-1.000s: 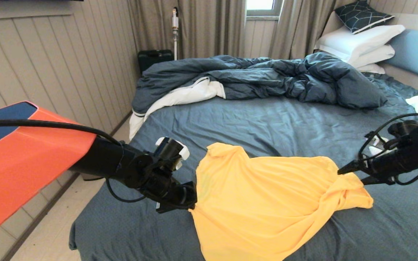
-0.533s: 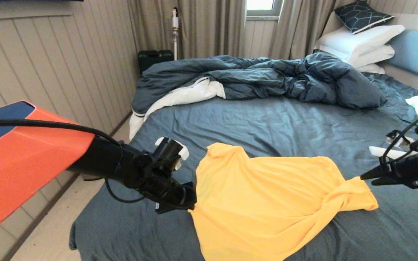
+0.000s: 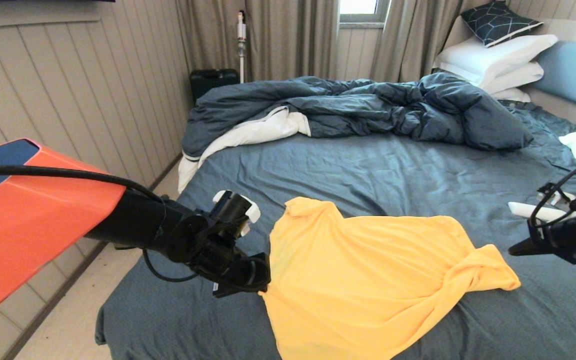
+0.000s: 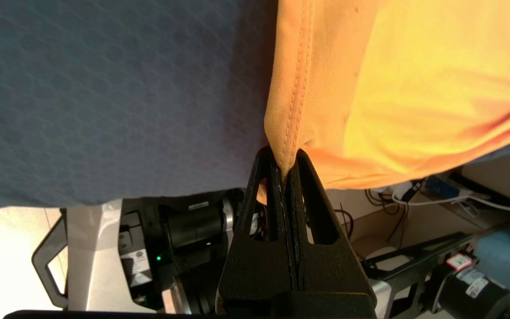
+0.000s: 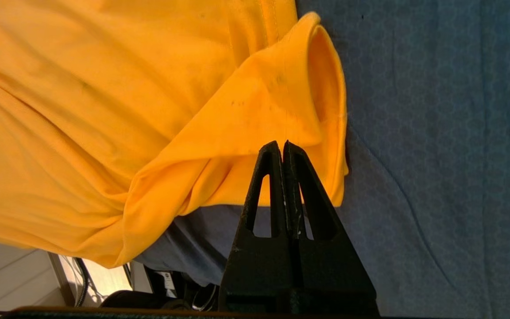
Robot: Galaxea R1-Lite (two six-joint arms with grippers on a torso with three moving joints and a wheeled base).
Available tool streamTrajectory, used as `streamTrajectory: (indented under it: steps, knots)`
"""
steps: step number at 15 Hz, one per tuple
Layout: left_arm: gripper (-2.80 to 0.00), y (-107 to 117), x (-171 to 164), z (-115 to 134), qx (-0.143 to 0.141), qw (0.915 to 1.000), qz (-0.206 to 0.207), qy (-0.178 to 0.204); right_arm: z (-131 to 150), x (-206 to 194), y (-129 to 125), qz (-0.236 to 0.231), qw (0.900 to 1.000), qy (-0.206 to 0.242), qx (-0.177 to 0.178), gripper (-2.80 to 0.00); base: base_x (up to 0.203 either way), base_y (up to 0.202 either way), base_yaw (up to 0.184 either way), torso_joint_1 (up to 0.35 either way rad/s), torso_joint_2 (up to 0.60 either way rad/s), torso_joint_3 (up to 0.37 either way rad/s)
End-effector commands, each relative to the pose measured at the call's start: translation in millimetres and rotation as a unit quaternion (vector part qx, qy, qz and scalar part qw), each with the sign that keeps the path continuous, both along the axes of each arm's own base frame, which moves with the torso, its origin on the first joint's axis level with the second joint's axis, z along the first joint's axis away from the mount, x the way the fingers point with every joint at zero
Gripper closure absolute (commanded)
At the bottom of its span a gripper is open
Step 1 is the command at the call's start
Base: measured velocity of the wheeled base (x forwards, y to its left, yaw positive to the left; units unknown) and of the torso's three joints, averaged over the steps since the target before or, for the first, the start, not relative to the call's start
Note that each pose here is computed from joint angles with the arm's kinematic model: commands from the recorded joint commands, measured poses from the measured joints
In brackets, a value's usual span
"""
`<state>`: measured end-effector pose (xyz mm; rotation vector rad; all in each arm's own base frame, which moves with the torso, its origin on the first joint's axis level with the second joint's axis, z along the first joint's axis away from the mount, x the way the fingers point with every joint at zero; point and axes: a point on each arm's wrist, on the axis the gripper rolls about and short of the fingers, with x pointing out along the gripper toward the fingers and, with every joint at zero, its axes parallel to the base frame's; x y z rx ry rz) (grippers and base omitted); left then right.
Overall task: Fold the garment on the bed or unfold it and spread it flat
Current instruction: Fold the yellow T-shirt
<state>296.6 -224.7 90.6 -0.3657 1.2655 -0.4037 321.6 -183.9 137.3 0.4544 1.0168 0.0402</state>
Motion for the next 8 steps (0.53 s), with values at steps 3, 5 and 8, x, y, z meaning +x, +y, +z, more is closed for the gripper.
streamTrajectory:
  steps: [3,5,8]
  knots:
    - [0.00,1,-3,2,0.001,1.0000,0.001,-0.002,8,-16,12,0.016,1.000,-0.001,-0.004,0.00,0.000,0.000,0.000,0.000,0.00,0.000]
    - [0.00,0,-1,-1,0.003,1.0000,0.000,-0.001,8,-23,17,0.023,1.000,0.003,-0.004,0.00,0.000,0.000,0.000,0.000,0.00,0.000]
    - [-2.80,-1,0,-2,-0.001,1.0000,-0.001,-0.009,10,-27,20,0.026,1.000,0.001,-0.002,0.00,0.000,0.000,0.000,0.000,0.00,0.000]
